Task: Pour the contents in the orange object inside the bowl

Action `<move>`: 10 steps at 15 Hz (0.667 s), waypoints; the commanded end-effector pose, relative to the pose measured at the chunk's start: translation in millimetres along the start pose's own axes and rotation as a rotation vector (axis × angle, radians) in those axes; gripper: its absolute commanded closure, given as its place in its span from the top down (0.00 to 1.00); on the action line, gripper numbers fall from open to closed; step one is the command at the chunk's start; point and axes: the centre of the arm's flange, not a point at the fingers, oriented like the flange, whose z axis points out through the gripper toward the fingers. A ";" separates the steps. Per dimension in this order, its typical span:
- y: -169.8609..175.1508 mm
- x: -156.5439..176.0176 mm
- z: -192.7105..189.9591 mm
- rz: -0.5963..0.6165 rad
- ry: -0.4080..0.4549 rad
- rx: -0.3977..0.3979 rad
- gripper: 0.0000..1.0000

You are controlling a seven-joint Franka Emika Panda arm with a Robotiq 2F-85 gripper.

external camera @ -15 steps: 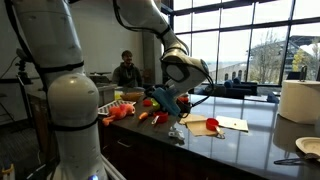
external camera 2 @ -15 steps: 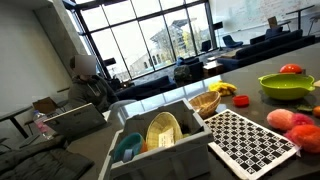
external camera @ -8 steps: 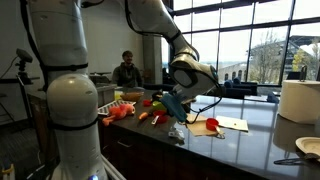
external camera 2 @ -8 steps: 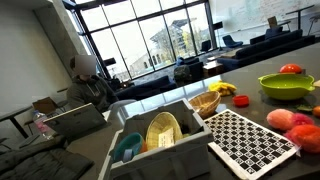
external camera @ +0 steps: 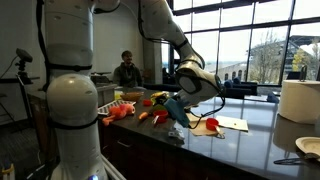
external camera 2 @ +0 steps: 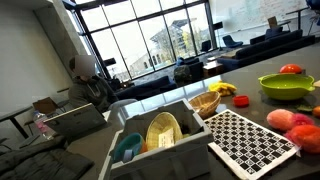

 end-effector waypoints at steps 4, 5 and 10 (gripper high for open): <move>14.3 5.0 16.4 -0.011 -0.004 0.067 1.00; 14.9 4.8 19.7 -0.011 -0.006 0.075 1.00; 17.8 2.3 32.3 -0.006 -0.025 0.110 1.00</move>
